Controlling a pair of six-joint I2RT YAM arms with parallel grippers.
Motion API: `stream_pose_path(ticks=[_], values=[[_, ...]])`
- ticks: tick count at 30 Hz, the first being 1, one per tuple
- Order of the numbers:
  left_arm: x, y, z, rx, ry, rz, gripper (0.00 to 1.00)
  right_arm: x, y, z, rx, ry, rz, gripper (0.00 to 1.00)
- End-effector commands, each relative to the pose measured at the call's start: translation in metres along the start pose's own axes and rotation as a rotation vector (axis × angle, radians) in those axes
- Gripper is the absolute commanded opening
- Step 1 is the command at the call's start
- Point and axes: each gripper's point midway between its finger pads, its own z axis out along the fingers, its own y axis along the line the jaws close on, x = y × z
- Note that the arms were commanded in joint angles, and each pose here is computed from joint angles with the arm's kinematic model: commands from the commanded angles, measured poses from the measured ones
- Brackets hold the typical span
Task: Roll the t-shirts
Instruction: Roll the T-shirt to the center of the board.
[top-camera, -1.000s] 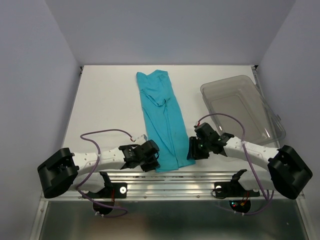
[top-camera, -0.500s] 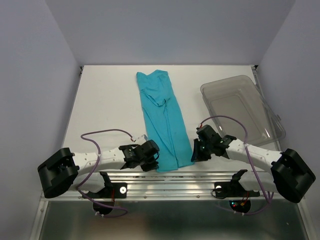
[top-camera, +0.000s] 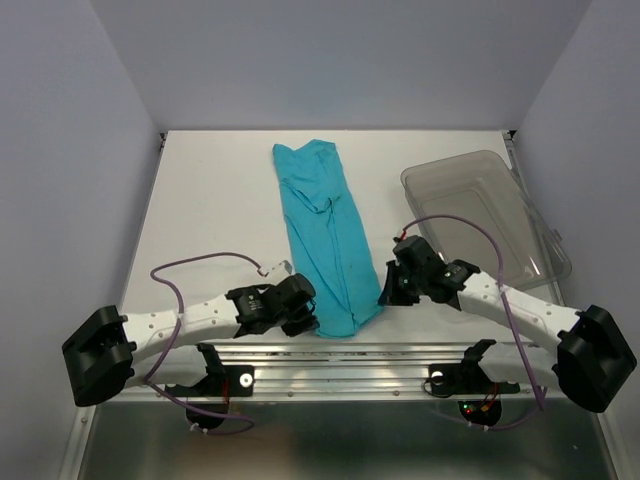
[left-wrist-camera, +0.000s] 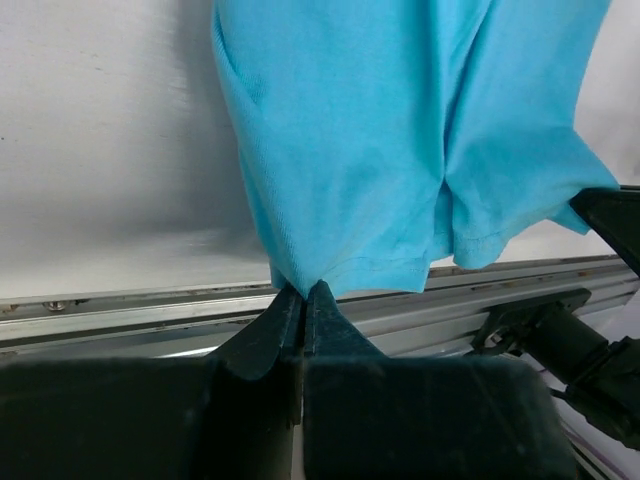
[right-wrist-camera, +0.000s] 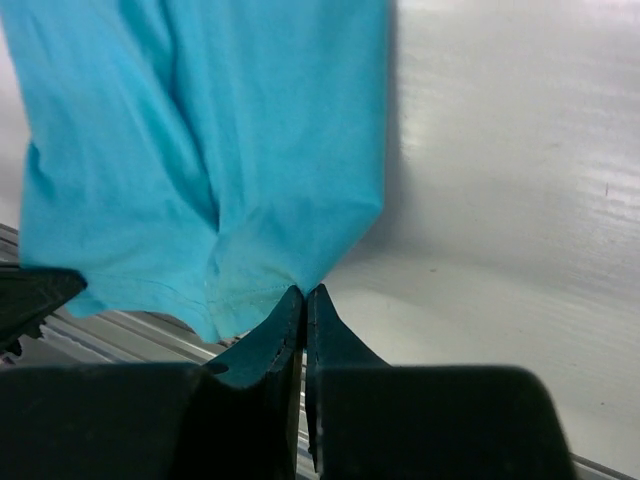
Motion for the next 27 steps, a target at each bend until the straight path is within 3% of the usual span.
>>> stream_pose_path(ticks=[1,11,27], values=[[-0.019,-0.009,-0.009,0.006,-0.069,-0.024,0.0,-0.034,0.01,-0.008,0.021,-0.097,-0.026,0.01],[-0.041,-0.019,-0.007,0.029,-0.116,-0.092,0.0,-0.071,0.018,-0.005,0.082,-0.188,-0.05,0.01],[-0.078,-0.019,0.009,-0.02,-0.185,-0.122,0.0,-0.097,0.023,0.022,0.133,-0.213,-0.091,0.01]])
